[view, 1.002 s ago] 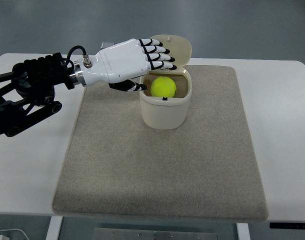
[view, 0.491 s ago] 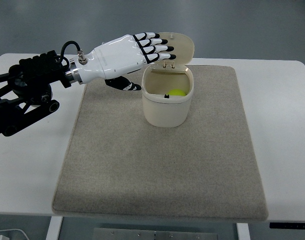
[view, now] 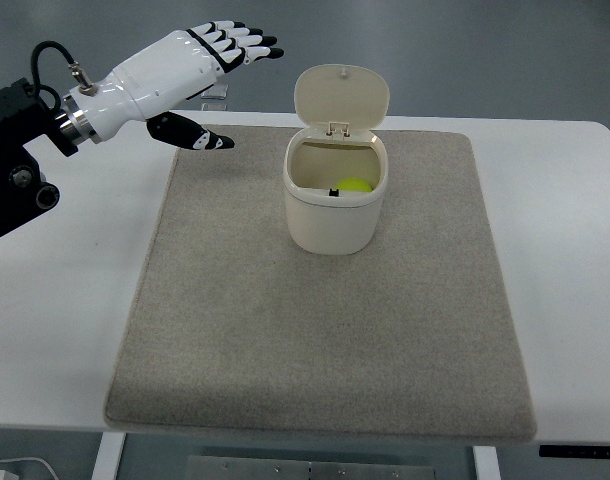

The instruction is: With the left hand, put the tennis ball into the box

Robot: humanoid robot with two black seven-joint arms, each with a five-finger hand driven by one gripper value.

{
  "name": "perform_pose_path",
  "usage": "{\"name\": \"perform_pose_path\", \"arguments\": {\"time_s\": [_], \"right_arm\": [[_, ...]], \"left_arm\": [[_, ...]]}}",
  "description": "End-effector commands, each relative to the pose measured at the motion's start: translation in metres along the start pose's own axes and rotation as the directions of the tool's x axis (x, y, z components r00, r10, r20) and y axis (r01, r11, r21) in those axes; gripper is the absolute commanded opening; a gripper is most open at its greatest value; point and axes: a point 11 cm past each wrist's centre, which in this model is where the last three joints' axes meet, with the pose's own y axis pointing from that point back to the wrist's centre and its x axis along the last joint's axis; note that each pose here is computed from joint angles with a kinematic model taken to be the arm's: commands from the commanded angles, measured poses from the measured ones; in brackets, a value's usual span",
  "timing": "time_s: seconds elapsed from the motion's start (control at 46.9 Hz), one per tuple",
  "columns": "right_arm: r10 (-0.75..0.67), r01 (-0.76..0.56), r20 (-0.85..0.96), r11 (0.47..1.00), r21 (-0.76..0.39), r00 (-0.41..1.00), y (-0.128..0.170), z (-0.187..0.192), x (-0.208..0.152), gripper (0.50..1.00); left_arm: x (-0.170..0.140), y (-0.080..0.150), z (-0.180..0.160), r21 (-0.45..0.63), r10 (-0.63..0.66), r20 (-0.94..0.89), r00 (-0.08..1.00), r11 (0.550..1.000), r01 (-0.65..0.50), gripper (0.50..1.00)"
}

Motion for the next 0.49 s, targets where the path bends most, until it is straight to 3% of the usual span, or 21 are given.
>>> {"name": "perform_pose_path", "arguments": {"time_s": [0.0, 0.128, 0.277, 0.384, 0.469], "right_arm": [[0.000, 0.000, 0.000, 1.000, 0.001, 1.000, 0.000, -0.001, 0.000, 0.938], [0.000, 0.000, 0.000, 1.000, 0.000, 1.000, 0.000, 0.000, 0.000, 0.940], [0.000, 0.000, 0.000, 1.000, 0.001, 1.000, 0.000, -0.001, 0.000, 0.940], [0.000, 0.000, 0.000, 1.000, 0.001, 1.000, 0.000, -0.001, 0.000, 0.940], [0.000, 0.000, 0.000, 1.000, 0.001, 1.000, 0.000, -0.001, 0.000, 0.940]], "left_arm": [[0.005, 0.011, -0.014, 0.075, 0.037, -0.087, 0.996, 0.997, -0.031, 0.992], [0.014, 0.027, -0.036, 0.214, 0.132, -0.288, 0.948, 0.974, -0.070, 0.992], [0.016, 0.043, -0.059, 0.343, 0.244, -0.571, 0.784, 0.939, -0.043, 0.992], [0.014, 0.053, -0.072, 0.374, 0.286, -0.715, 0.638, 0.928, 0.002, 0.992], [0.011, 0.059, -0.078, 0.340, 0.265, -0.819, 0.509, 0.939, 0.057, 0.992]]}}
